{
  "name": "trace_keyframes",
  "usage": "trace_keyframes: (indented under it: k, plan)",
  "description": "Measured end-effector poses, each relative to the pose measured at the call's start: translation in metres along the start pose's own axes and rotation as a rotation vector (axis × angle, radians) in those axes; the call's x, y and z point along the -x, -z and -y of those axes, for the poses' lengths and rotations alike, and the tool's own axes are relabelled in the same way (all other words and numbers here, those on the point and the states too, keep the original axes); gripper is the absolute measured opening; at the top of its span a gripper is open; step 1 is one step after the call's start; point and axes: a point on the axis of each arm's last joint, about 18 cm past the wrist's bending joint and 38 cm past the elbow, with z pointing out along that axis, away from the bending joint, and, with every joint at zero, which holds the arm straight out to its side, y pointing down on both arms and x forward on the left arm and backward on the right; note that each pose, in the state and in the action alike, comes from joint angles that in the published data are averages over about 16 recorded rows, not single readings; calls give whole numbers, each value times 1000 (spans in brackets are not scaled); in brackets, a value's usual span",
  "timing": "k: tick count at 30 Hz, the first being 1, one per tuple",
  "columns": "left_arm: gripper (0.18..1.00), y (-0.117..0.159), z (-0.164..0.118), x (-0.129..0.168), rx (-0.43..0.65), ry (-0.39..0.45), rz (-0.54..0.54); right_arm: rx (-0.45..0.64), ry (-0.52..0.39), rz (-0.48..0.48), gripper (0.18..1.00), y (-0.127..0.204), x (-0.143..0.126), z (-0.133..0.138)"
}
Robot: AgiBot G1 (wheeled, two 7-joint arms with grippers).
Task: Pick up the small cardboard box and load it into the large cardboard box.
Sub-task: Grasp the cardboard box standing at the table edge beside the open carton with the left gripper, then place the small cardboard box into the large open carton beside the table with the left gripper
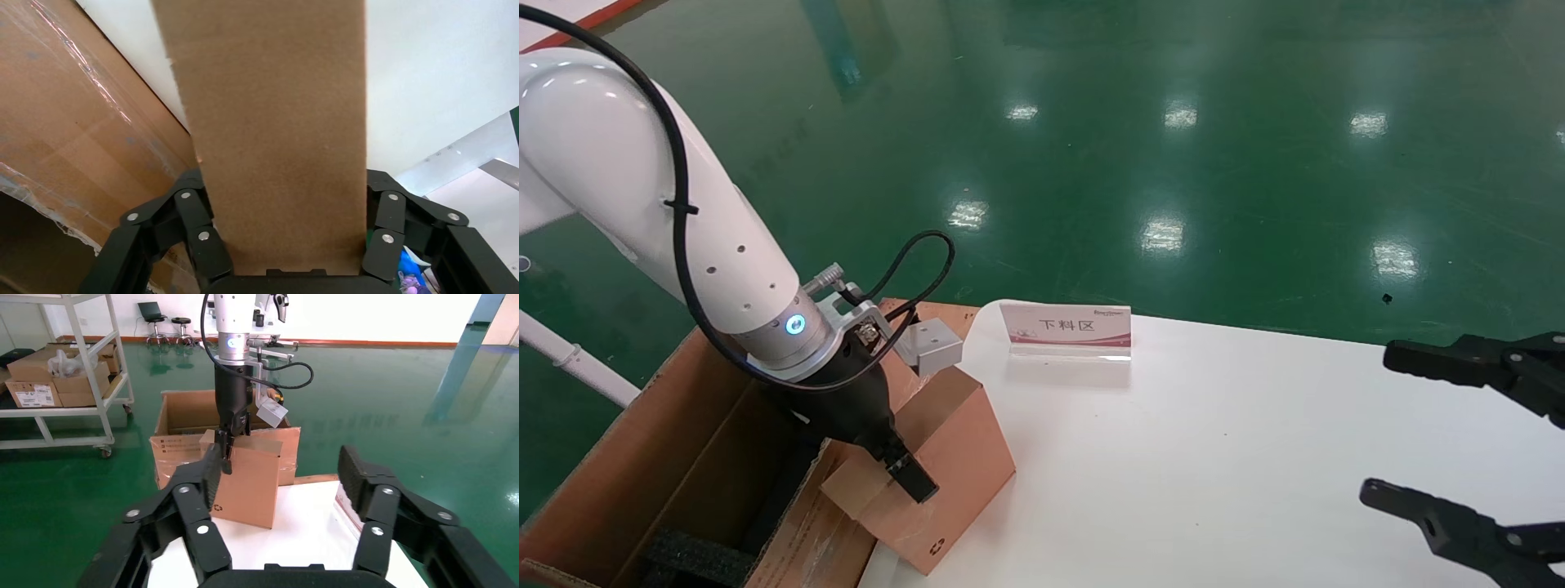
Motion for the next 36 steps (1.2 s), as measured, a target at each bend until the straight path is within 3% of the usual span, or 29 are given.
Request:
trace_keyframes:
  k: [8,14,22,30,36]
  plan:
    - [533,8,3,-1,-15,-5,8,0,0,0,615,0,0,0]
    - [443,33,9,-3,-54,-12,28,0,0,0,480,0,0,0]
    - [408,100,16,-4,-158,-17,83,0,0,0,322,0,0,0]
    - [405,179,1,-1,-246,9,165,0,0,0,232,0,0,0]
    - [403,215,-20,4,-247,54,226,0,0,0,202,0,0,0]
